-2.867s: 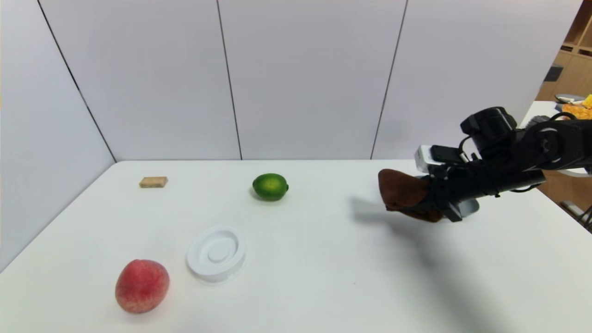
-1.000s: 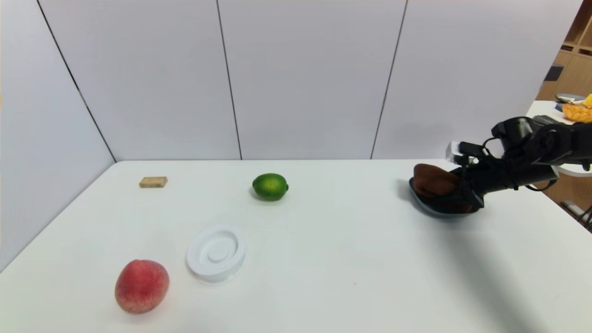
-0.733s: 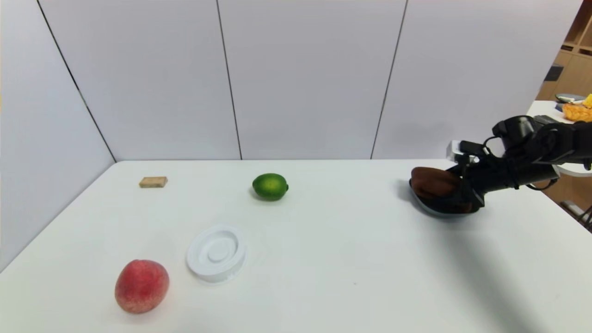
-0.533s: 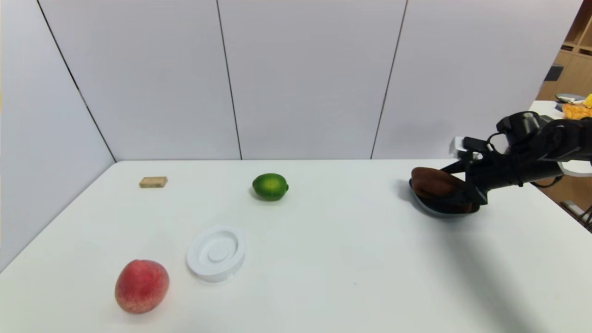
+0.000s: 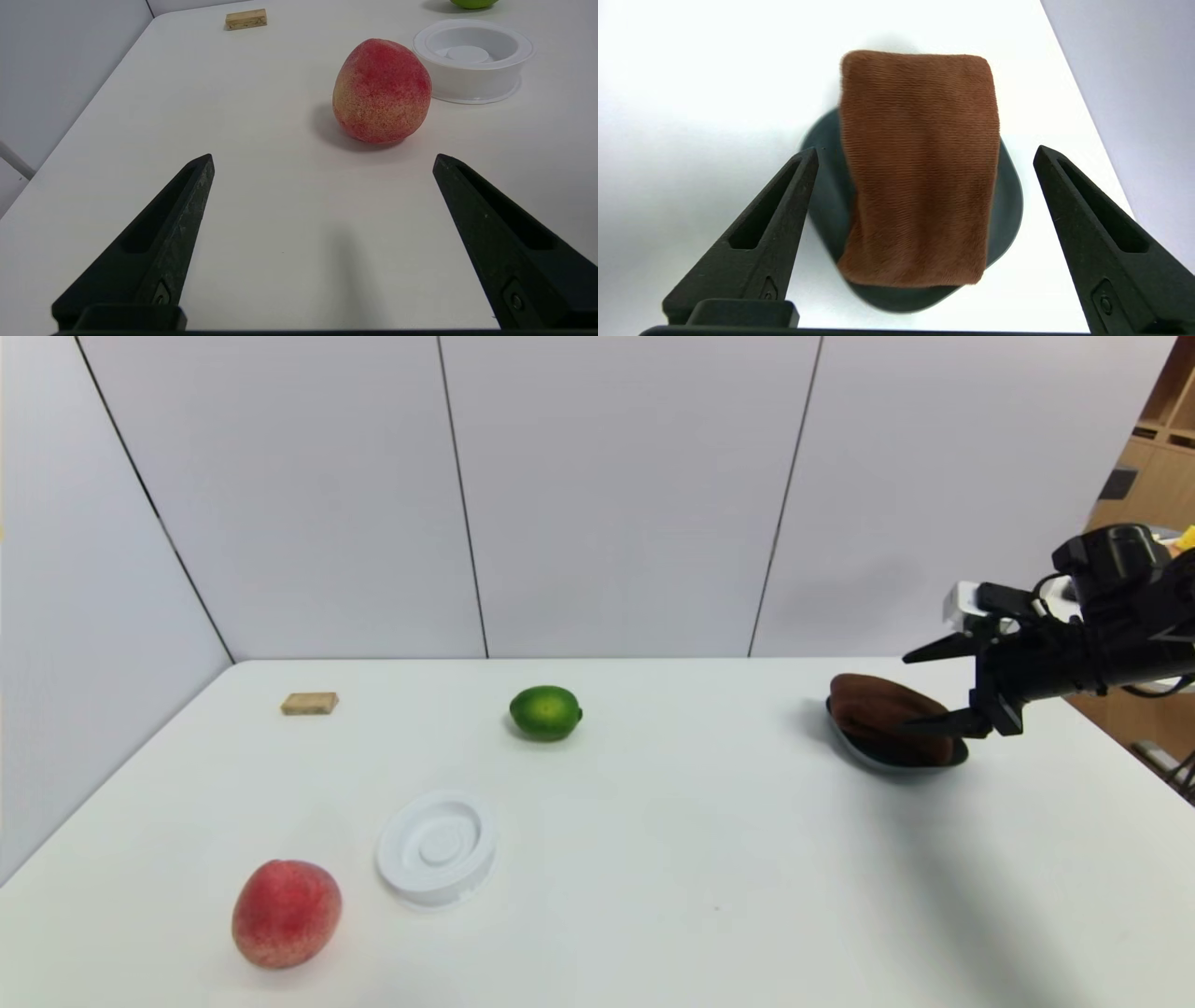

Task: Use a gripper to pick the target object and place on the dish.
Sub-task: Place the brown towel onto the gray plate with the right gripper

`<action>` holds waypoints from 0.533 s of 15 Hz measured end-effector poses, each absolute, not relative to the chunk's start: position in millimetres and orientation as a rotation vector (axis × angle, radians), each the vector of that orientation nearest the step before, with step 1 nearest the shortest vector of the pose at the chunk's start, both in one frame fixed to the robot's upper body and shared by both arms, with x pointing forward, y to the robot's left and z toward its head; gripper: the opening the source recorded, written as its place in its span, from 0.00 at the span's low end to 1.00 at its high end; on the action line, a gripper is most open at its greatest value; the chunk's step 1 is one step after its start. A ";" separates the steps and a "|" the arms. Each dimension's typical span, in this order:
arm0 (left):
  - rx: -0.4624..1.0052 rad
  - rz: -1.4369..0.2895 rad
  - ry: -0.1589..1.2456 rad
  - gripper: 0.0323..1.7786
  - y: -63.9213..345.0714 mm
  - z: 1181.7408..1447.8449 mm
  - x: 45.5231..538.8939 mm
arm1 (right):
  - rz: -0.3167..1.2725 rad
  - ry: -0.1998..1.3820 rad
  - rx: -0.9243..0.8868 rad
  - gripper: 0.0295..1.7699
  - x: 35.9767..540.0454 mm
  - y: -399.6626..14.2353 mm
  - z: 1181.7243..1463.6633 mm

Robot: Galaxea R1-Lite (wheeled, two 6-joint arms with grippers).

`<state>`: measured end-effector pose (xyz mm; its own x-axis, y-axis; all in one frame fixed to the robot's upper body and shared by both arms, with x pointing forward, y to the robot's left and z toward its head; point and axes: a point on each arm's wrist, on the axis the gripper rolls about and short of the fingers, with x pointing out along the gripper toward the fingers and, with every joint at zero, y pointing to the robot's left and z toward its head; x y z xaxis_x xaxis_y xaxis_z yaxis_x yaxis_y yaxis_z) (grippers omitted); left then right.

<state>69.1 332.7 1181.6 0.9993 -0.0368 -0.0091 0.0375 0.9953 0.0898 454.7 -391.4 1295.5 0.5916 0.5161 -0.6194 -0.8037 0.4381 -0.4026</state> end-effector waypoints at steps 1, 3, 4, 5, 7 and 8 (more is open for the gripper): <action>0.090 -0.037 0.007 0.95 332.7 1181.6 69.1 | 0.863 0.436 -0.740 0.91 448.0 -386.5 1299.1; 0.090 -0.037 0.008 0.95 332.7 1181.5 69.1 | 0.891 0.426 -0.746 0.92 435.3 -374.1 1303.9; 0.090 -0.037 0.007 0.95 332.7 1181.6 69.1 | 0.910 0.421 -0.748 0.93 428.0 -366.9 1305.8; 0.090 -0.037 0.007 0.95 332.7 1181.6 69.1 | 0.932 0.415 -0.750 0.93 421.2 -359.5 1307.1; 0.090 -0.037 0.007 0.95 332.7 1181.6 69.1 | 0.977 0.405 -0.756 0.94 406.6 -344.0 1308.8; 0.090 -0.037 0.007 0.95 332.7 1181.6 69.1 | 1.000 0.402 -0.758 0.94 399.2 -336.8 1308.8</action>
<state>69.1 332.7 1181.6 0.9993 -0.0370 -0.0091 0.0377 0.9953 0.0897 399.2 -336.8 1308.8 0.4986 0.6032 -0.6225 -0.8663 0.3202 -0.3835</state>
